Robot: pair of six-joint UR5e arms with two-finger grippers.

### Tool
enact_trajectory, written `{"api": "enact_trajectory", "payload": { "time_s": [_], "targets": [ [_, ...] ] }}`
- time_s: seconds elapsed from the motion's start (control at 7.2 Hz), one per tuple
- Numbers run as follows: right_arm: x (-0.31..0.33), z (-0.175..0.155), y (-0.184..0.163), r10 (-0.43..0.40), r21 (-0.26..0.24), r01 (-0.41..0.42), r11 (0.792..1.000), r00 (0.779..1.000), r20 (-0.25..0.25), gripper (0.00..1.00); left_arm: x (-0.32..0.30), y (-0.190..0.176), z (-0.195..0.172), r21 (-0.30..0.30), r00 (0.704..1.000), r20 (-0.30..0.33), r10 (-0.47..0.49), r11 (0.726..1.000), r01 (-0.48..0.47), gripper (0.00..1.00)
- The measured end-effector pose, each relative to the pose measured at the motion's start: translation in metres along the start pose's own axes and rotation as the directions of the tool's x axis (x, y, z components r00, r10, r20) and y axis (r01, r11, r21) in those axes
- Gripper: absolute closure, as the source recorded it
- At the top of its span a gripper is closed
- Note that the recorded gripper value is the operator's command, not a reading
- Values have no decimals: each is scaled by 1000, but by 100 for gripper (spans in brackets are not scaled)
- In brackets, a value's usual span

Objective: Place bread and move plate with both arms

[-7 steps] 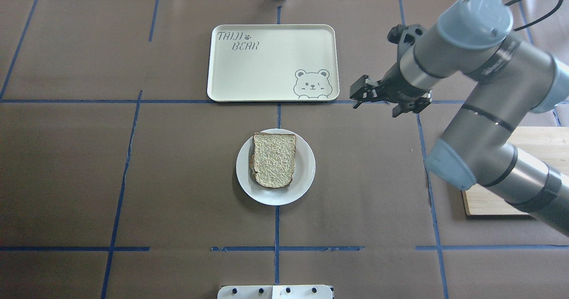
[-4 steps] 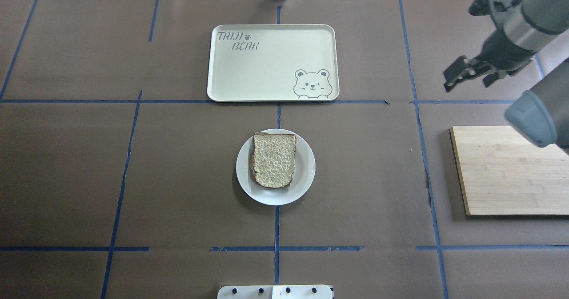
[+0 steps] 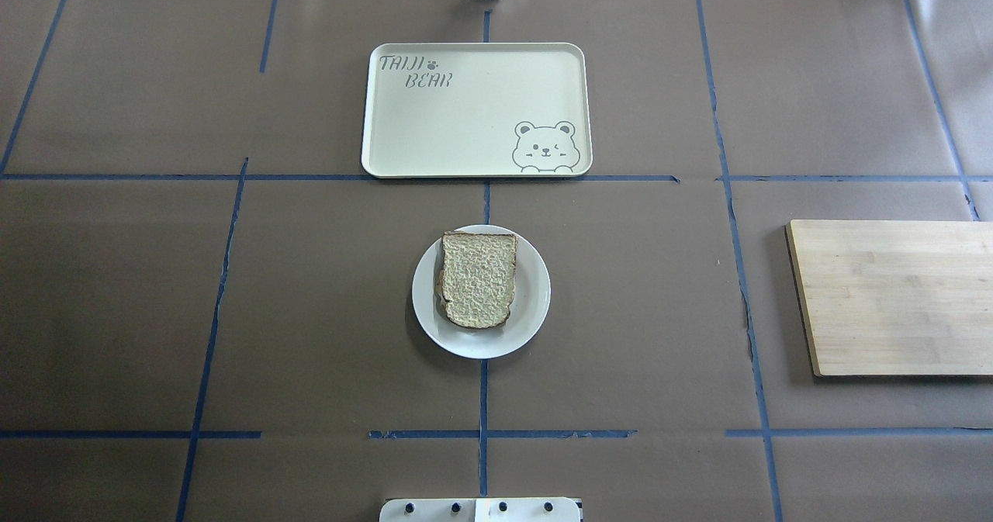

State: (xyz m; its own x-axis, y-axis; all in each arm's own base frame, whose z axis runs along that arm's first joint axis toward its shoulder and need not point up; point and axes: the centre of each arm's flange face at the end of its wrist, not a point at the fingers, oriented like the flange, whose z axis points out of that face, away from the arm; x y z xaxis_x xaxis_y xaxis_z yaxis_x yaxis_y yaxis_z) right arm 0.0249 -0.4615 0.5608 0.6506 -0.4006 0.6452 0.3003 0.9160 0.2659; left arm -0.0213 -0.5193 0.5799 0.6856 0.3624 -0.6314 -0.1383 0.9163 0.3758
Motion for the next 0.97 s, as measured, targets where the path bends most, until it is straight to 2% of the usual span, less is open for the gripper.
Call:
{"api": "enact_trajectory", "payload": {
  "time_s": [0.28,0.42,0.69,0.97],
  "targets": [
    [59,18,73,36,-18,-36,999,999,35,0,23,-29,1,35,998,-26,-63,997,64,0],
    [71,25,92,76,-22,-75,997,996,51,0,43,-39,6,54,997,-62,-46,997,49,0],
    [75,26,100,158,-19,-157,987,986,58,0,106,-53,31,66,981,-189,-40,996,53,0],
    [73,25,97,180,-16,-180,984,982,64,0,192,-53,63,53,935,-334,-119,988,145,0]
  ]
}}
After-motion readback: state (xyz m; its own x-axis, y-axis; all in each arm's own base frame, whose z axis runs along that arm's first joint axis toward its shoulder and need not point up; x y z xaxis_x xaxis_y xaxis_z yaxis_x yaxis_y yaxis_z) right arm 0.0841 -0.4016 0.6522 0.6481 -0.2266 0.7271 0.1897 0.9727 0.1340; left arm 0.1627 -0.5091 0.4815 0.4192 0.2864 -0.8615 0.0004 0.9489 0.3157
